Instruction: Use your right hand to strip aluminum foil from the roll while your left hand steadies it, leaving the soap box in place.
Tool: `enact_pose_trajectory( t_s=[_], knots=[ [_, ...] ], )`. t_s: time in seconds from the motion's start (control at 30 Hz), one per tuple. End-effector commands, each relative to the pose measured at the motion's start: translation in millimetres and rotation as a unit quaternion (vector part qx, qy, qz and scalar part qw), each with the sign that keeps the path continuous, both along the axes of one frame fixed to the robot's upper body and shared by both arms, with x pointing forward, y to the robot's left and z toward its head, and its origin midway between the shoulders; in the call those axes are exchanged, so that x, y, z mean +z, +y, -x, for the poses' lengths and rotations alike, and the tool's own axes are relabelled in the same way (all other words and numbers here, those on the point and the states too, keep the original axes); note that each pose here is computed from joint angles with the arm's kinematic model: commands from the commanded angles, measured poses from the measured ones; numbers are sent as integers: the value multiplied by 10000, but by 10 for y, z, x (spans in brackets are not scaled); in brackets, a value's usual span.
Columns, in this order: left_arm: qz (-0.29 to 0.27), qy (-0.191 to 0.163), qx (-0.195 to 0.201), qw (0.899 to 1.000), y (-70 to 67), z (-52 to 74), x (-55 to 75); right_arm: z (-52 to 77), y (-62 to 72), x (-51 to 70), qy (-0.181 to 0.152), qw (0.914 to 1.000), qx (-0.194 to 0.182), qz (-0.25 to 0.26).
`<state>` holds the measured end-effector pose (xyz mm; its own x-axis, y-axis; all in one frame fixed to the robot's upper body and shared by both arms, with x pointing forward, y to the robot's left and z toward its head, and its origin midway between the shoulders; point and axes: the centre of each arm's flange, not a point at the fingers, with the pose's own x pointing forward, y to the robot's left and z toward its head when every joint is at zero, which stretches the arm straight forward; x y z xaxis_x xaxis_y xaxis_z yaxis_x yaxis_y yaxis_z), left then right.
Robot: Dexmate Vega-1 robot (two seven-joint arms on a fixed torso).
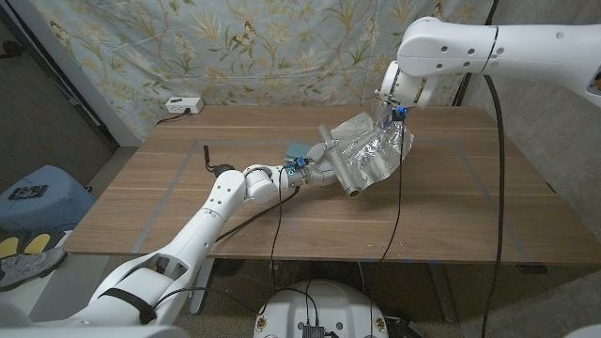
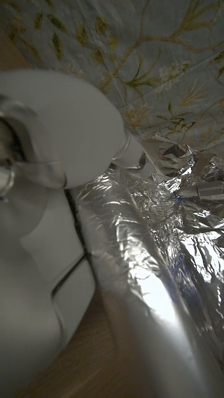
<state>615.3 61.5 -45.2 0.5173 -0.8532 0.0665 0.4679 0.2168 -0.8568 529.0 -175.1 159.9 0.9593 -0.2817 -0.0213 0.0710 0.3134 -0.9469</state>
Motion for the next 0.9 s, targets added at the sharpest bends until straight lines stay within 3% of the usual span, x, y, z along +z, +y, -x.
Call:
enact_pose_trajectory(
  t_s=[0.03, 0.9],
  knots=[
    [6, -22, -5, 10000, 24, 0, -1, 14, -65, 57, -40, 9999, -123, 79],
    [-38, -93, 5, 9999, 58, -5, 11, 21, -163, 179, -89, 9990, -320, 291]
  ],
)
